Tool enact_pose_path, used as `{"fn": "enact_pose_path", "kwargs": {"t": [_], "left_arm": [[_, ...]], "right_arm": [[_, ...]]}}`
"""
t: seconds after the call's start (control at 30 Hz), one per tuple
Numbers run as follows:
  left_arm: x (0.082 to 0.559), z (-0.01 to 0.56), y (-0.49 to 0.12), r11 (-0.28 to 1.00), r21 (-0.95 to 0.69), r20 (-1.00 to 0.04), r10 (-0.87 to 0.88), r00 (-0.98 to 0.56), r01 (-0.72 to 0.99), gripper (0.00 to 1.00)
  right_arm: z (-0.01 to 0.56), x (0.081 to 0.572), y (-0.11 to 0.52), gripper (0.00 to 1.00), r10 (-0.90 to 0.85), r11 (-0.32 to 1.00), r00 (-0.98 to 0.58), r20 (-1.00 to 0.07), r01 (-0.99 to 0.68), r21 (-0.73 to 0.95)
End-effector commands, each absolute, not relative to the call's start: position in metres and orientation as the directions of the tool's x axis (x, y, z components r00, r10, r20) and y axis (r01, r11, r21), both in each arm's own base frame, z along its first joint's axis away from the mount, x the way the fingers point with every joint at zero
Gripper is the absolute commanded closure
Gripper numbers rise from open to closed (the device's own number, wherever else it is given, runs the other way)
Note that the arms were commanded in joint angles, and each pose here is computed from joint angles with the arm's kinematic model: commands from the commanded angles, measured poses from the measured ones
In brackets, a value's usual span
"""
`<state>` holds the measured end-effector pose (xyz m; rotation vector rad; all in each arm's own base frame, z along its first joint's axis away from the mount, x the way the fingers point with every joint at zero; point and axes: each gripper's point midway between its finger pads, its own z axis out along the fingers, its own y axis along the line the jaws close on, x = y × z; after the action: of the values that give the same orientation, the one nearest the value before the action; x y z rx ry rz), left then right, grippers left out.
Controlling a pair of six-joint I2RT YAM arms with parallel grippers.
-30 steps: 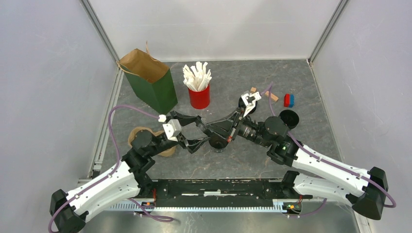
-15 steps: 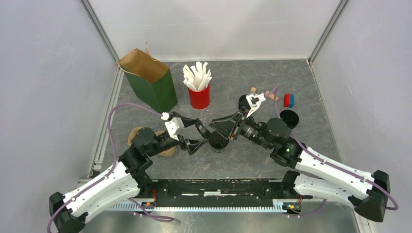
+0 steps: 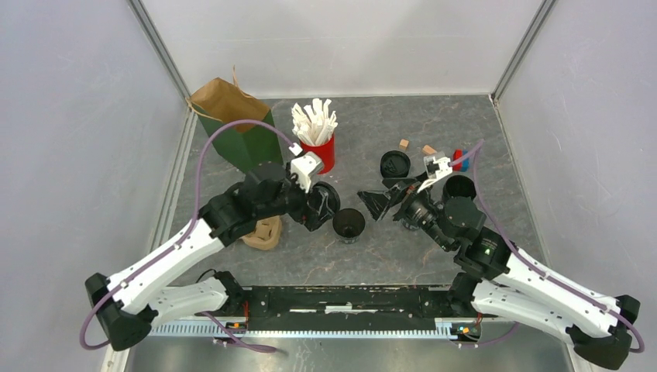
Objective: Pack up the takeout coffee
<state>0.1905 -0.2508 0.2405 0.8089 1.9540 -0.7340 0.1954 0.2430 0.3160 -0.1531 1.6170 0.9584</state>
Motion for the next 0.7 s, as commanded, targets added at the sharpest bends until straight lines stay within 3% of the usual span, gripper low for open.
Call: {"fn": "enact_pose_path", "kwargs": {"t": [0.0,0.23,0.67], "left_arm": [[0.182,0.227,-0.245,0.667,-0.240,-0.773,0.308,-0.554,0.705,0.09],[0.190,0.213,-0.268,0.696,-0.233,-0.724,0.343,-0.599,0.679,0.08],[0.198,0.163,-0.310,0.723,-0.106,-0.507,0.551,-0.663,0.682,0.07]], "right_arm": [[0.306,0.201,0.216,0.02,0.329,0.755,-0.241,-0.913,-0.514,0.407],[0.305,0.199,0.180,0.02,0.284,0.823,-0.172,-0.943,-0.460,0.332],[0.317,0.192,0.144,0.02,0.276,0.862,-0.097,-0.956,-0.415,0.291]]}}
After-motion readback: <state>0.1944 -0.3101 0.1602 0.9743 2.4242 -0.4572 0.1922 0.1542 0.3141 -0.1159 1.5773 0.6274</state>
